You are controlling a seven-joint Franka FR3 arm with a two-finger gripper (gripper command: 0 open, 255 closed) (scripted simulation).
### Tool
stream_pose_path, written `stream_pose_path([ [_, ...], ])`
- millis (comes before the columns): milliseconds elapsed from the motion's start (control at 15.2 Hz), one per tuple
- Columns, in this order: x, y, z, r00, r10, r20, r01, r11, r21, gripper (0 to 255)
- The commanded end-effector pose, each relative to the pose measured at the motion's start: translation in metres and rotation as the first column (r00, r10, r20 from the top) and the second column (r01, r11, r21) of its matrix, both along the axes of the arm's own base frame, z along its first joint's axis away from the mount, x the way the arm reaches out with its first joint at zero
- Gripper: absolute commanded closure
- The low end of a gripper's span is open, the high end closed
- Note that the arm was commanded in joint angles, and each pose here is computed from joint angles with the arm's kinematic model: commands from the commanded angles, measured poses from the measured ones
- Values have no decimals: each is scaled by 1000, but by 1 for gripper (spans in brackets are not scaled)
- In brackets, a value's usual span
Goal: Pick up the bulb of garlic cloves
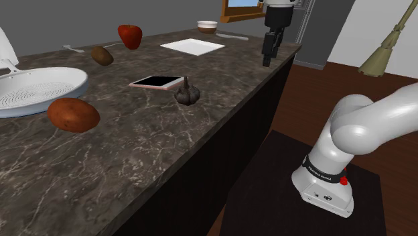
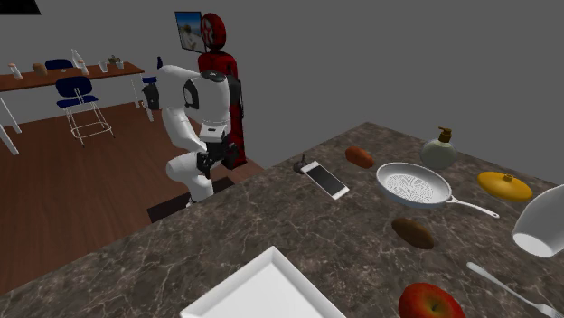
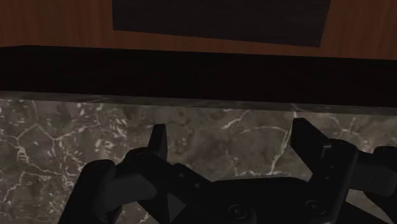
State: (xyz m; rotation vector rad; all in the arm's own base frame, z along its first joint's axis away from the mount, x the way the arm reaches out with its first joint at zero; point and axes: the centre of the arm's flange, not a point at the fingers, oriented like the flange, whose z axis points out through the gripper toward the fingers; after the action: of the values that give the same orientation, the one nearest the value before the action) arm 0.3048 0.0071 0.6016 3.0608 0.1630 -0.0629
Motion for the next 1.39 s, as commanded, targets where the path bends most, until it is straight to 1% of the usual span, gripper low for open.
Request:
stream_pose_path([
  [0,0,0,0,1000,0,0,0,1000,0,0],
  [330,28,58,9,997,81,15,-81,997,-1,0],
  [660,51,118,19,986,161,31,-161,987,-3,0],
  [990,68,179,29,970,241,46,-241,971,-6,0],
  [1320,81,242,40,946,318,61,-318,948,-11,0],
])
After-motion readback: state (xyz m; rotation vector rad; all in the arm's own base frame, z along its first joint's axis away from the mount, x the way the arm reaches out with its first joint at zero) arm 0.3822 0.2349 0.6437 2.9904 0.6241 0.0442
